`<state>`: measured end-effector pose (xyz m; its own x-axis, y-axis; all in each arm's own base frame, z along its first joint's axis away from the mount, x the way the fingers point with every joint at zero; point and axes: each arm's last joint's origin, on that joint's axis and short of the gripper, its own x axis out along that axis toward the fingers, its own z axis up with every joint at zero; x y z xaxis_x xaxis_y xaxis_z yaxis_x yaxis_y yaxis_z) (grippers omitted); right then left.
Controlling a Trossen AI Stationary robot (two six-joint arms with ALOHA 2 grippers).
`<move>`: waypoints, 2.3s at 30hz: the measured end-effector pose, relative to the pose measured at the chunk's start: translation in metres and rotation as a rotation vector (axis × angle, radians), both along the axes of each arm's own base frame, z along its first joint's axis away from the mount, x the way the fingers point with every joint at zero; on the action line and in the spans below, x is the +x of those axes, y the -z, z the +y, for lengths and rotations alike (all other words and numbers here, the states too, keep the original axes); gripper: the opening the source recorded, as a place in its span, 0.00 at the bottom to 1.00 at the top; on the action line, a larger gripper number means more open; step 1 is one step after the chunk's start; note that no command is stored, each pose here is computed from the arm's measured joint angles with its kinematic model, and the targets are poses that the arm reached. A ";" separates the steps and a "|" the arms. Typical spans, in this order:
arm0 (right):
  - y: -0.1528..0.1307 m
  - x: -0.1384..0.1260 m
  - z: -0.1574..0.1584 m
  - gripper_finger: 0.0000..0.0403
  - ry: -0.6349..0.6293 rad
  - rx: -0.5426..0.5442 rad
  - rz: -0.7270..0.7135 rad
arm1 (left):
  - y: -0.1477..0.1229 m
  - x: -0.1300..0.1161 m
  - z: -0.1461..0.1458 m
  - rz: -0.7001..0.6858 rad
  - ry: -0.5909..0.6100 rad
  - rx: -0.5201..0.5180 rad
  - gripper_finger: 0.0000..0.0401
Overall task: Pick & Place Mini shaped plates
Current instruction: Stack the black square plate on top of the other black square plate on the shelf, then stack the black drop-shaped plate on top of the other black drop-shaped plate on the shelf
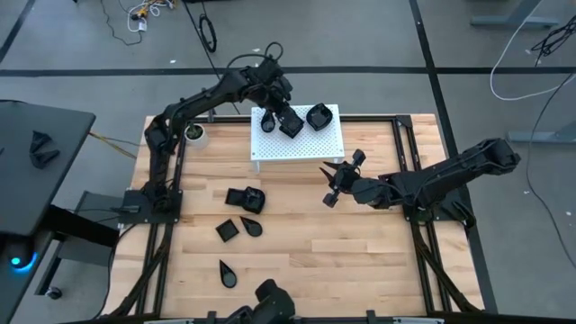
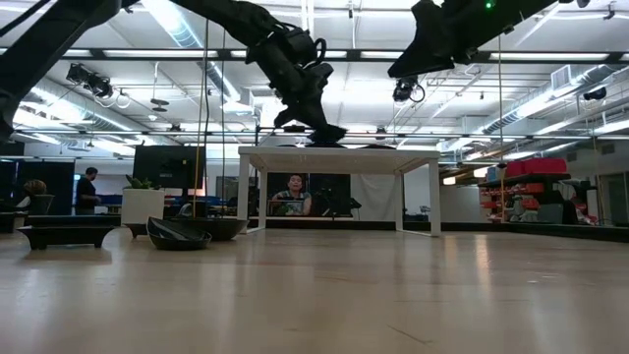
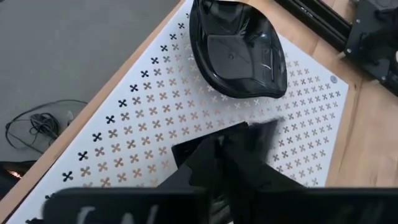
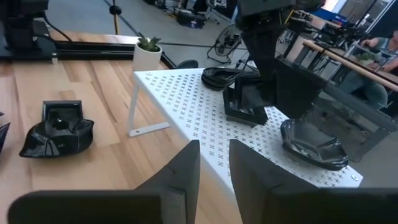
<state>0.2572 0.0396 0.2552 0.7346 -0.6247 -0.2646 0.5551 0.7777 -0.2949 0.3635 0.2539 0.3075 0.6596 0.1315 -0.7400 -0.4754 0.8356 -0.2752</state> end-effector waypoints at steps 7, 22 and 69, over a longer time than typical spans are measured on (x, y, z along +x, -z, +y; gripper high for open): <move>0.000 0.000 0.000 0.22 0.000 -0.003 0.003 | 0.000 -0.001 0.002 0.000 -0.010 0.000 0.25; 0.002 0.005 -0.012 0.22 0.022 0.108 -0.065 | -0.064 -0.069 -0.061 0.085 0.169 0.063 0.38; 0.171 0.200 0.037 0.32 -0.444 0.526 0.128 | 0.139 -0.221 -0.279 -0.239 -0.050 0.046 0.38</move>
<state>0.4569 0.0765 0.0843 0.8337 -0.0382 -0.5509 0.1381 0.9803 0.1411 0.1424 -0.0251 0.1683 0.8069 0.1984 -0.5563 -0.4424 0.8271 -0.3466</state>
